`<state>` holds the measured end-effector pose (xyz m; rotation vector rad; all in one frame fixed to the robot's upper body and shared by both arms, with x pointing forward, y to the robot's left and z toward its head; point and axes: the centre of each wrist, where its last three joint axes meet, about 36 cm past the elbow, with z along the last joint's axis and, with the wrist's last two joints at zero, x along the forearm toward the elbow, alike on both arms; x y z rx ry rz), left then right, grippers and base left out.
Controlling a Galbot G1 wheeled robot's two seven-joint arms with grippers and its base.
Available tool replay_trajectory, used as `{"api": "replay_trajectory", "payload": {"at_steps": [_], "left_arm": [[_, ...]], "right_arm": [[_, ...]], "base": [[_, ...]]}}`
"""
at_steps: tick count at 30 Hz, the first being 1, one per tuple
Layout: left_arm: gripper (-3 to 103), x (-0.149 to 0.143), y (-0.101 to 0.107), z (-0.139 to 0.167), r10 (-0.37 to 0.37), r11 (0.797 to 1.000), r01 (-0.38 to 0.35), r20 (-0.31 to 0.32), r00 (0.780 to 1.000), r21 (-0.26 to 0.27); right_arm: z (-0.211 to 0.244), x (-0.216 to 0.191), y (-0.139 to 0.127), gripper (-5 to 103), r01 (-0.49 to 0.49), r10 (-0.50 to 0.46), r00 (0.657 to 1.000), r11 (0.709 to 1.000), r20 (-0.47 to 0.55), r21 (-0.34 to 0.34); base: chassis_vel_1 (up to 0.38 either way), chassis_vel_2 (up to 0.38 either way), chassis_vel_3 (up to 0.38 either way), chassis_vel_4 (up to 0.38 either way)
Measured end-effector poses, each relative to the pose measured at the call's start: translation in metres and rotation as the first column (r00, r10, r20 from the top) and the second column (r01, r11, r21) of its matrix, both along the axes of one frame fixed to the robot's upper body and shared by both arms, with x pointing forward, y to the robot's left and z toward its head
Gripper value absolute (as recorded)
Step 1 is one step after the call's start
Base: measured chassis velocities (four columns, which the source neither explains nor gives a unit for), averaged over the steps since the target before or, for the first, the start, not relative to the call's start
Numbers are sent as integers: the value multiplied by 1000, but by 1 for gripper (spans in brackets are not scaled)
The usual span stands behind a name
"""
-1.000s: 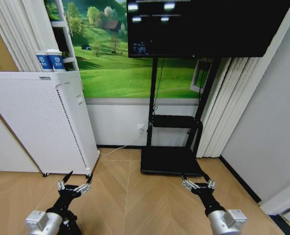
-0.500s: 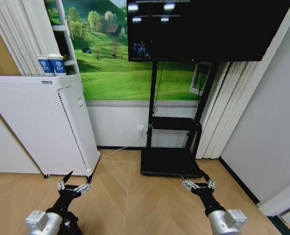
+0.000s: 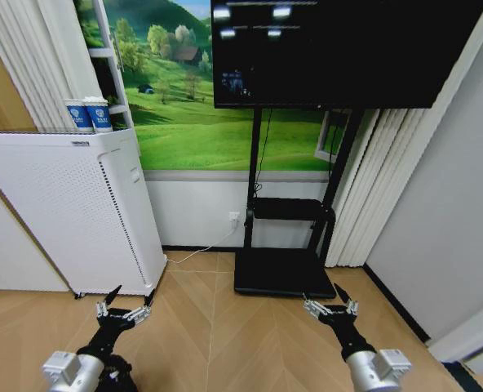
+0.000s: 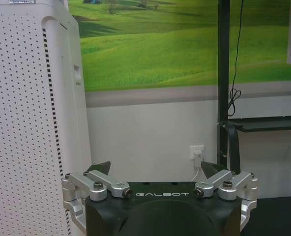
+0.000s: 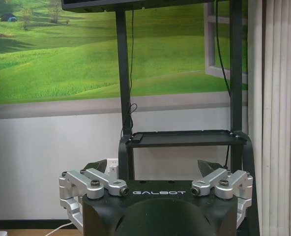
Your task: Pick up the trash bin and place the garbage on the floor into it.
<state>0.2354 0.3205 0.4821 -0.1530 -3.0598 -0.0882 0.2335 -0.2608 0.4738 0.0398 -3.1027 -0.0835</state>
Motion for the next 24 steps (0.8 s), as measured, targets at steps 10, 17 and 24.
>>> {"api": "replay_trajectory", "payload": {"at_steps": [10,17,24], "left_arm": [[100,0,0,0,0,1000,0,0,1000,0],[100,0,0,0,0,1000,0,0,1000,0],[100,0,0,0,0,1000,0,0,1000,0]], "right_arm": [[0,0,0,100,0,0,1000,1000,0,0],[0,0,0,100,0,0,1000,1000,0,0],[0,0,0,100,0,0,1000,1000,0,0]], "base": [[0,0,0,0],[0,0,0,0],[0,0,0,0]]}}
